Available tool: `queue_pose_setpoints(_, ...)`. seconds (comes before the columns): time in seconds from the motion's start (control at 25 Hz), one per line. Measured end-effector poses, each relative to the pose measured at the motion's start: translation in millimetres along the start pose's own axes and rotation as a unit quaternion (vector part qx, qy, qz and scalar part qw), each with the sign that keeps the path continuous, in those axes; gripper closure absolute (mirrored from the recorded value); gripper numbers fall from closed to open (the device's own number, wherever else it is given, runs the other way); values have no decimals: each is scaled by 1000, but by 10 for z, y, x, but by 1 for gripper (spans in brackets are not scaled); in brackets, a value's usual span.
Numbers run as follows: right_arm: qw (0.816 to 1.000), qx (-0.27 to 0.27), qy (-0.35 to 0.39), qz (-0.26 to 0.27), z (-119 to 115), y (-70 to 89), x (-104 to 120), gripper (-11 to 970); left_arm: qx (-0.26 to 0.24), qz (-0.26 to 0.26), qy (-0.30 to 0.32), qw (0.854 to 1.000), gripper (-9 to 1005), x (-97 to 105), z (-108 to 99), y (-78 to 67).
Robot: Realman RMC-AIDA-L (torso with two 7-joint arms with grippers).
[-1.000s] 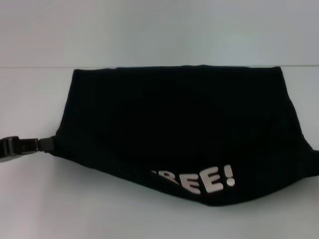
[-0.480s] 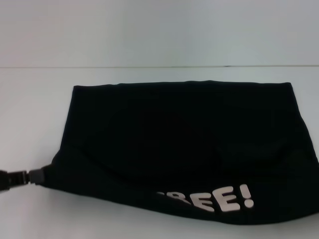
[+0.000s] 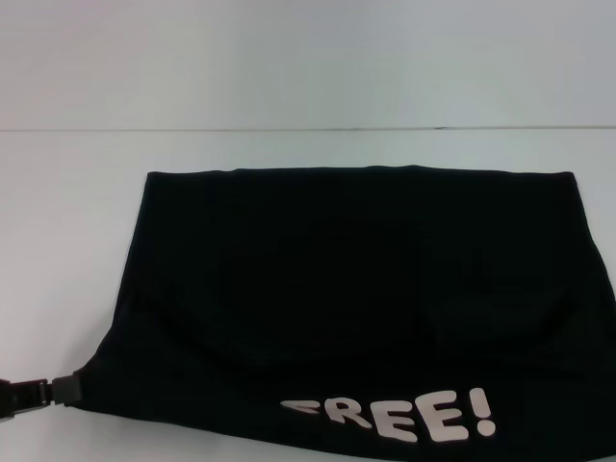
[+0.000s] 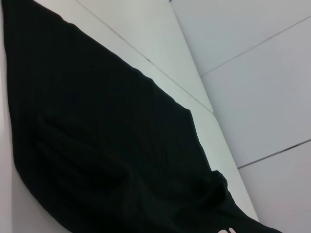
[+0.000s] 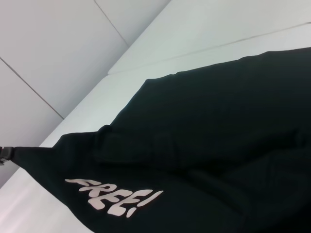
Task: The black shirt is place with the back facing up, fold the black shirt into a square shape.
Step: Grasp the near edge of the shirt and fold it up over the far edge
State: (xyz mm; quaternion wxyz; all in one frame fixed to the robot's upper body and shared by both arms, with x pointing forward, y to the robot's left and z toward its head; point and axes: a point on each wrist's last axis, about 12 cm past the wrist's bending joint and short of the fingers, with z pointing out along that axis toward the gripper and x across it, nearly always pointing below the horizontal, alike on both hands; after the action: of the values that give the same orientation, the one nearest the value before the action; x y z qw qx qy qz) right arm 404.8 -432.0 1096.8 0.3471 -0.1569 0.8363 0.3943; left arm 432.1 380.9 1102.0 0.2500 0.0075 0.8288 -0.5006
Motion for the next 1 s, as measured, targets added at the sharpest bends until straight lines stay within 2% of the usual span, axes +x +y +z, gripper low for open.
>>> queue_pose_setpoints(0.2, 1000, -16, 9, 0, 68, 0, -9, 958, 2, 1, 4, 1000, 904, -18, 22, -3)
queue_pose_setpoints(0.32, 1000, -21, 5, -12, 118, -23, -113, 958, 4, 9, -1, 1000, 902, -130, 44, -20)
queue_pose_setpoints(0.44, 999, -21, -11, -32, 193, -66, -326, 958, 12, 25, -13, 1000, 899, -357, 102, -54)
queue_pose_setpoints(0.56, 998, -14, -29, -54, 275, -117, -578, 958, 12, 45, -22, 999, 897, -728, 256, -90)
queue_pose_setpoints(0.76, 996, 19, -49, -73, 398, -227, -957, 958, -5, 78, -37, 996, 893, -1233, 498, -157)
queue_pose_setpoints(0.88, 995, 36, -56, -76, 475, -271, -1116, 958, -20, 101, -45, 994, 890, -1475, 628, -216)
queue_pose_setpoints(1.0, 994, 44, -73, -73, 548, -301, -1224, 958, -46, 116, -46, 991, 888, -1627, 770, -229)
